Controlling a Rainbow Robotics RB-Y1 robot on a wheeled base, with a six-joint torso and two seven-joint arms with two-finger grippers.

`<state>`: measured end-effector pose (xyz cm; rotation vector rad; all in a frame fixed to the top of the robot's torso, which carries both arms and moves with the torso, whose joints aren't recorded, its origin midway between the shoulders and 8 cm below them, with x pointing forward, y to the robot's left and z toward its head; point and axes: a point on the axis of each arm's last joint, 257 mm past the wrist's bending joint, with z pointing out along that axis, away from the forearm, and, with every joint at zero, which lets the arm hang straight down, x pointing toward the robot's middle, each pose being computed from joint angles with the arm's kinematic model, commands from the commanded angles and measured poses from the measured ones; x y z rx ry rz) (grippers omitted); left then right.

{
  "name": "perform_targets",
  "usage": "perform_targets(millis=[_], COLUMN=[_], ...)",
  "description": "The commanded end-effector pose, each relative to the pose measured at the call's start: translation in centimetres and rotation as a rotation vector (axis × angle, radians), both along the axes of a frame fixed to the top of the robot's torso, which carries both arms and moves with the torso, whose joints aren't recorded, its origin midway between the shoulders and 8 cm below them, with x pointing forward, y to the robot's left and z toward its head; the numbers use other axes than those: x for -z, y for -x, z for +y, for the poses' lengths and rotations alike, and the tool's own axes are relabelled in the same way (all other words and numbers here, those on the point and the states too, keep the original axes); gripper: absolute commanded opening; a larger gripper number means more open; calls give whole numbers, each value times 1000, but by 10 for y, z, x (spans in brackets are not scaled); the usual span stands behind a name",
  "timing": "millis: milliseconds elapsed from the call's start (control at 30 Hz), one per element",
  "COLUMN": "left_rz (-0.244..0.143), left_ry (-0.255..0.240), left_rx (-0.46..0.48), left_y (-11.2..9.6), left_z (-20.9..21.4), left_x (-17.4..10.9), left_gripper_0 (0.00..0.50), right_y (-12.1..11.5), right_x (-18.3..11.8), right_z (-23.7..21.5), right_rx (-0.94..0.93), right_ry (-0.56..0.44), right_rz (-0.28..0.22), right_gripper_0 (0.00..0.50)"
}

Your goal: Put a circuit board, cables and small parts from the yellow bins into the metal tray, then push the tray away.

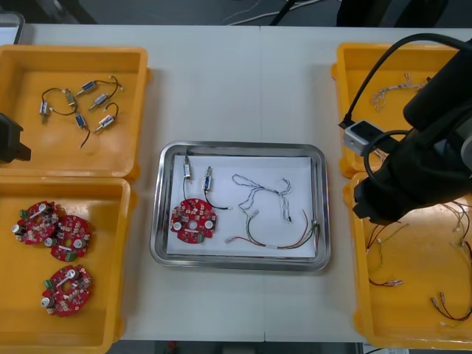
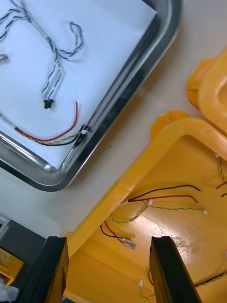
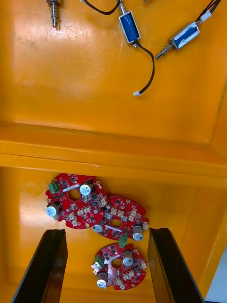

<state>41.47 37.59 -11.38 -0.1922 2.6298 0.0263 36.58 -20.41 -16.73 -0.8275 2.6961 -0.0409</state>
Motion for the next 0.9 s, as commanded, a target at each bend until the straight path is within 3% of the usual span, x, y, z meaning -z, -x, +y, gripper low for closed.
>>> perform_targets(millis=[33,267,600,900], left_rz=[-10,-1,-3,-10], left_ry=[-56,-9,-17,-29], left_rx=[46,75,75,79], left_y=[6,9,8,8], left_z=[11,-3,-1,0], left_x=[-12,-9,-10,-11], left_gripper_0=[500,500,500,500], right_y=[-4,0,9,3], right_x=[-6,12,31,51], right_z=[38,86,149,184], right_rx=[-172,-303,-492,-610], right_ry=[52,45,46,87], right_rz=[-65,-68,-63,-105], right_gripper_0=[500,500,500,500])
